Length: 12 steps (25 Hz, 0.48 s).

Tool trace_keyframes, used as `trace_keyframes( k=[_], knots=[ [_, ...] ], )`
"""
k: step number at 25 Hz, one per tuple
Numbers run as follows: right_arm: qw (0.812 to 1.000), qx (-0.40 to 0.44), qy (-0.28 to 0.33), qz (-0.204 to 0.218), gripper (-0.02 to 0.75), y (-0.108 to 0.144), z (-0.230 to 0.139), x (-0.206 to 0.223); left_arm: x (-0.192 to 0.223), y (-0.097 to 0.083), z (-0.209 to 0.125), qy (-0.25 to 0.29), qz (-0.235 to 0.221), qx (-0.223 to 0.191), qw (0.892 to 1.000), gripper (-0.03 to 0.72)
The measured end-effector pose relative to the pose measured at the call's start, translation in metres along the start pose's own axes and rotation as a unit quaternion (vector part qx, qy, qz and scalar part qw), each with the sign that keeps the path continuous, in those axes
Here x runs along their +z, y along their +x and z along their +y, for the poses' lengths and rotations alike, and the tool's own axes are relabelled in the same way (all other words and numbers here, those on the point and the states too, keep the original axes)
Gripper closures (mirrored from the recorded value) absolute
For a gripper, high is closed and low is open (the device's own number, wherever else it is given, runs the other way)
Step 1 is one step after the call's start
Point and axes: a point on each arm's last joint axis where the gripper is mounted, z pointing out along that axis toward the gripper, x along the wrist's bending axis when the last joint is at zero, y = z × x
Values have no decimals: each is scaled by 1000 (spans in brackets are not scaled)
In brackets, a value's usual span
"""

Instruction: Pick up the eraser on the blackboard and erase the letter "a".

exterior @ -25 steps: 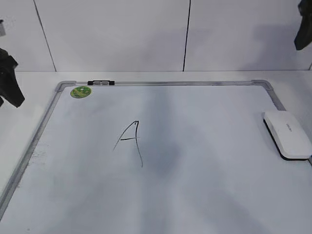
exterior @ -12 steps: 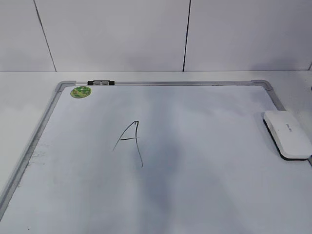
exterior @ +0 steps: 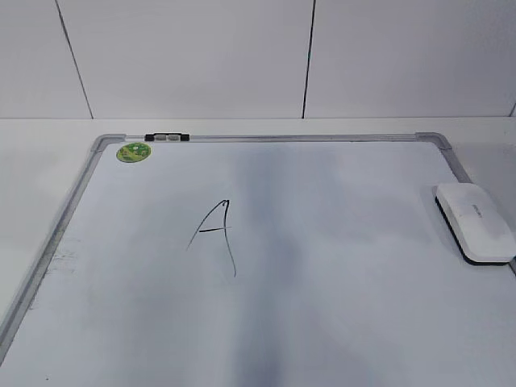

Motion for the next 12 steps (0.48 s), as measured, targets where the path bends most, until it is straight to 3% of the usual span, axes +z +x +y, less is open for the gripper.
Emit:
trace_keyframes(
  k=[12],
  knots=[
    [994, 19, -112, -5, 145, 5, -109, -27, -36, -18, -89, -128, -1, 24, 991, 267]
  ],
)
